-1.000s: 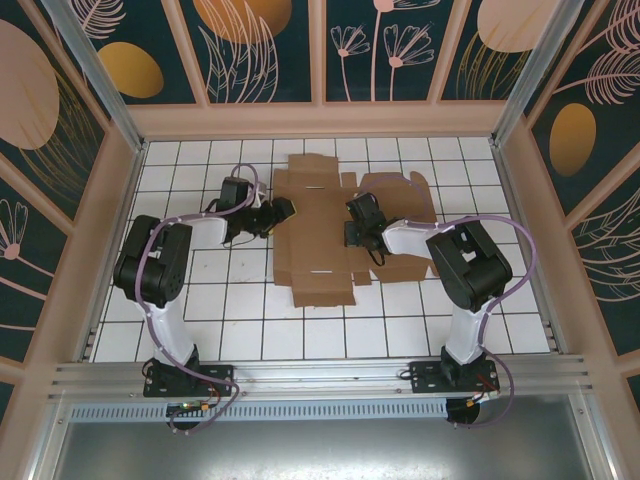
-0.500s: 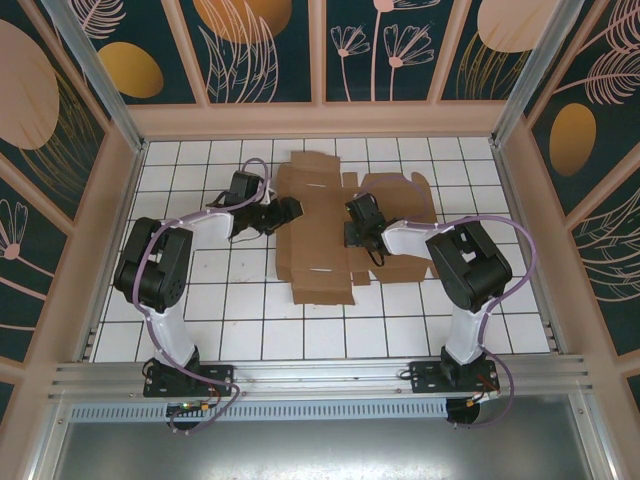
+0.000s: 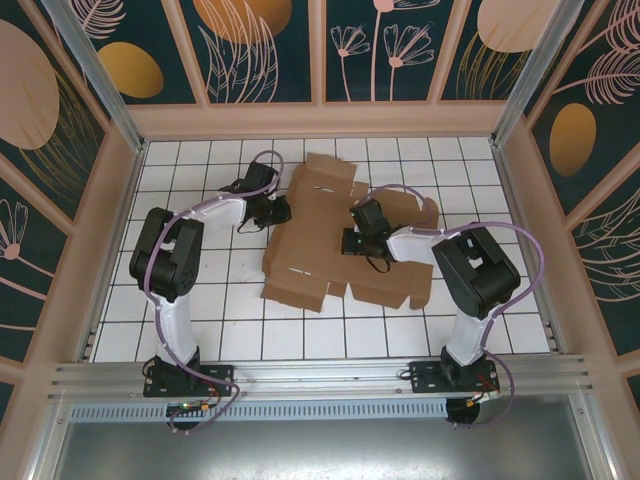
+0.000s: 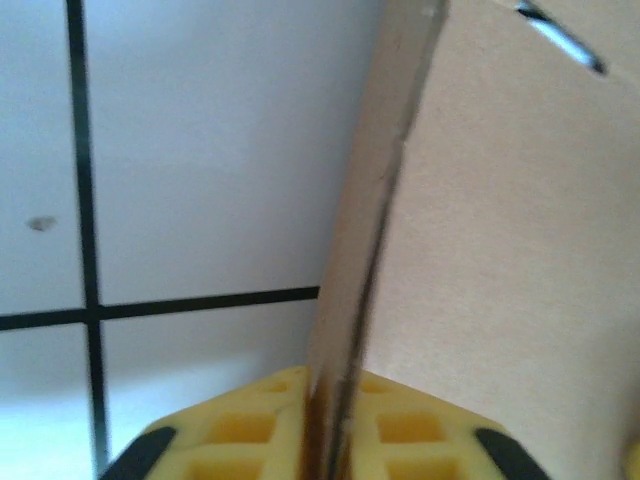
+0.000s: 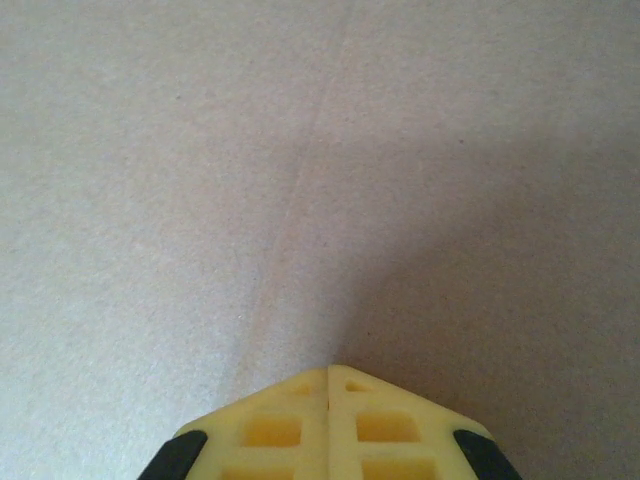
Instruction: Fold the paper box
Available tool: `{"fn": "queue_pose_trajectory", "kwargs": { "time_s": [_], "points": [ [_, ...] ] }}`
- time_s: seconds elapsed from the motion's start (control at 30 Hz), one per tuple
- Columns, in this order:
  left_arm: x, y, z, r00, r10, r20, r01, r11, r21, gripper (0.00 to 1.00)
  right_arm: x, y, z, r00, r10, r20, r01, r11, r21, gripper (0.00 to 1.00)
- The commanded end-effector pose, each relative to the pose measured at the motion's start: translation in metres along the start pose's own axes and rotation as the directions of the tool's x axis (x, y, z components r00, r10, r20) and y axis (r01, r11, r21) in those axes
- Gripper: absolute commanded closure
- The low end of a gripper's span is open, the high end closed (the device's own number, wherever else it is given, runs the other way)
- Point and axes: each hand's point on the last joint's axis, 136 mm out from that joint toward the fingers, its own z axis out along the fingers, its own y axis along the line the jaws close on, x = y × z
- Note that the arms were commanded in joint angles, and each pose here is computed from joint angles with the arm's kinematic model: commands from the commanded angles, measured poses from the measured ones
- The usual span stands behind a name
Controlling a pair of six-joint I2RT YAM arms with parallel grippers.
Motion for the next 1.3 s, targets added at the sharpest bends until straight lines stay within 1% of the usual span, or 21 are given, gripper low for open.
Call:
{"fn": "queue_pose_trajectory", "kwargs": {
  "time_s": [0.0,0.07,0.13,0.2,0.27,0.3,0.37,0.43,0.53,0.6,0.7,0.77,0.83,1.0,1.13,1.27],
  "points": [
    [0.002,0.001,0.001,0.99,0.137,-0.025,-0.139,0.981,-0.133,0.91,0.037,0.026,-0.007,0.988,0.034,-0.147,-0.053,0.99,-0.128,0.92],
    [-0.005,-0.001,-0.001,0.978,0.208,-0.018,-0.207,0.957,-0.201,0.92,0.028,0.032,-0.014,0.991,0.037,-0.127,-0.056,0.987,-0.149,0.89],
    [-0.015,-0.003,-0.007,0.962,0.272,-0.004,-0.264,0.927,-0.268,0.92,0.017,0.032,-0.023,0.994,0.042,-0.097,-0.056,0.988,-0.145,0.83],
    [-0.027,-0.005,-0.014,0.943,0.333,0.009,-0.312,0.892,-0.326,0.92,0.004,0.021,-0.033,0.996,0.069,-0.061,-0.076,0.99,-0.12,0.78],
    [-0.035,-0.004,-0.02,0.925,0.38,0.01,-0.349,0.858,-0.376,0.92,-0.005,0.01,-0.041,0.996,0.079,-0.033,-0.082,0.992,-0.092,0.75],
    [-0.039,-0.003,-0.022,0.918,0.397,0.008,-0.36,0.842,-0.402,0.92,-0.014,-0.006,-0.045,0.996,0.093,-0.007,-0.093,0.995,-0.045,0.73],
    [-0.044,-0.002,-0.025,0.91,0.414,0.008,-0.372,0.827,-0.422,0.94,-0.022,-0.03,-0.052,0.996,0.085,0.034,-0.086,0.995,0.056,0.71],
    [-0.048,-0.002,-0.027,0.904,0.428,0.008,-0.381,0.813,-0.44,0.95,-0.027,-0.056,-0.058,0.993,0.1,0.061,-0.108,0.98,0.164,0.71],
    [-0.053,-0.004,-0.031,0.888,0.46,0.006,-0.403,0.783,-0.475,0.96,-0.024,-0.088,-0.054,0.988,0.146,0.059,-0.156,0.949,0.273,0.76],
    [-0.056,-0.007,-0.035,0.872,0.489,0.004,-0.419,0.753,-0.508,0.96,-0.018,-0.098,-0.047,0.985,0.163,0.057,-0.172,0.937,0.305,0.8],
    [-0.062,-0.013,-0.037,0.851,0.526,0.004,-0.435,0.709,-0.555,0.96,-0.002,-0.101,-0.029,0.98,0.2,0.013,-0.195,0.934,0.299,0.88],
    [-0.065,-0.02,-0.039,0.834,0.552,-0.001,-0.448,0.676,-0.584,0.96,0.009,-0.096,-0.019,0.977,0.212,-0.026,-0.197,0.941,0.275,0.92],
    [-0.07,-0.029,-0.042,0.811,0.586,-0.003,-0.461,0.634,-0.621,0.96,0.015,-0.081,-0.013,0.978,0.202,-0.05,-0.184,0.953,0.24,0.95],
    [-0.084,-0.054,-0.058,0.758,0.652,0.018,-0.459,0.553,-0.696,0.96,0.034,-0.037,-0.003,0.975,0.182,-0.13,-0.165,0.978,0.131,0.96],
    [-0.09,-0.073,-0.069,0.709,0.704,0.026,-0.454,0.485,-0.748,0.96,0.051,0.006,0.006,0.947,0.245,-0.207,-0.255,0.967,-0.023,0.96],
    [-0.087,-0.078,-0.068,0.666,0.746,-0.007,-0.455,0.399,-0.796,0.96,0.055,0.048,0.012,0.928,0.264,-0.261,-0.308,0.94,-0.144,0.96]
  ]
}}
